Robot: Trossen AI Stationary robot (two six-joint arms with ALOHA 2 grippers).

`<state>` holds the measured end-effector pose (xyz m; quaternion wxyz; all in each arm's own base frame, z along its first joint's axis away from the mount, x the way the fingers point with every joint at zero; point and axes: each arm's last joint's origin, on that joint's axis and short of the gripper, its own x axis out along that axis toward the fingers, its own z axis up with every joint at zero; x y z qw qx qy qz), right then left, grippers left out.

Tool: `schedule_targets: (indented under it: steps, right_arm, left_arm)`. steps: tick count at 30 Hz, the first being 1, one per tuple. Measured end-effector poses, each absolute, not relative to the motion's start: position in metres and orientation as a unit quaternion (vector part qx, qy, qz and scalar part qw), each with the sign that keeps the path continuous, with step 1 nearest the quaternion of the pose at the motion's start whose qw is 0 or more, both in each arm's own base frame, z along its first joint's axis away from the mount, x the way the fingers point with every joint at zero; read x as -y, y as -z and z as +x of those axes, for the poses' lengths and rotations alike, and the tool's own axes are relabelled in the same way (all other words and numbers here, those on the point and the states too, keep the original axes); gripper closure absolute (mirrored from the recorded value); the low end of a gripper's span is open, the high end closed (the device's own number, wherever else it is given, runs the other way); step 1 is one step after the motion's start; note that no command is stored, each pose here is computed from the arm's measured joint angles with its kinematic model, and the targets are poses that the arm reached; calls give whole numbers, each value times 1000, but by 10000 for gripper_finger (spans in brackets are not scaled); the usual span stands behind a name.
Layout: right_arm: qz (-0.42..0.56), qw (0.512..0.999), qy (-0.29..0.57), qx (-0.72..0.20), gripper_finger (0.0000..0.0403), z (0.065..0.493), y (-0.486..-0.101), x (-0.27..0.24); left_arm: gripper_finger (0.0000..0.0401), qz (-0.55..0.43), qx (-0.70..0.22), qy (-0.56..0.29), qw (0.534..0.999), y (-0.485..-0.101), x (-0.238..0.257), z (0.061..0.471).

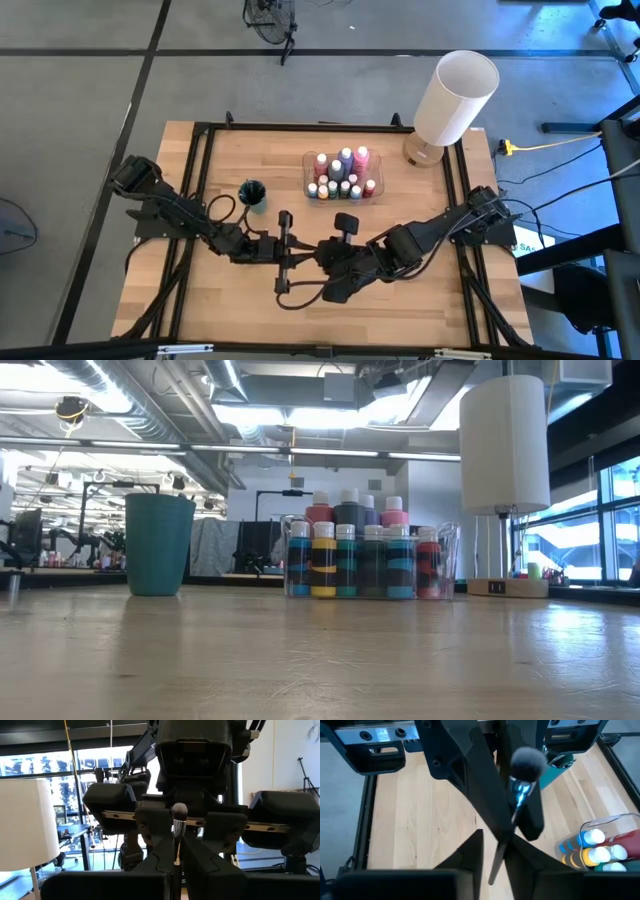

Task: Pick & Place Paint Supplies
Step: Put the black paint brush into the green cup

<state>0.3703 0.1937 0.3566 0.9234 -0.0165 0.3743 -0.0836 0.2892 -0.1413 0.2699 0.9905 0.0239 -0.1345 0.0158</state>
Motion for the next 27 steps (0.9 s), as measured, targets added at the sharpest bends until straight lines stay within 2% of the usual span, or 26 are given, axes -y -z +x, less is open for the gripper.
schedule_targets:
  steps: [10,14,19,23,27]
  right_arm:
    - [4,910,101,-402,252,357,-355,-197]
    - [0,893,106,-437,243,345,-353,-200]
    - [-6,881,170,-442,241,319,-352,-210]
    - [-21,880,233,-415,240,287,-358,-222]
    - [-7,900,236,-366,240,257,-371,-237]
  left_arm:
    - [389,65,107,-32,992,-272,155,277]
    - [389,79,64,-64,993,-285,156,258]
    - [389,58,64,-41,995,-304,160,232]
    - [389,103,32,-122,987,-311,156,214]
    - [389,108,19,-175,978,-310,135,195]
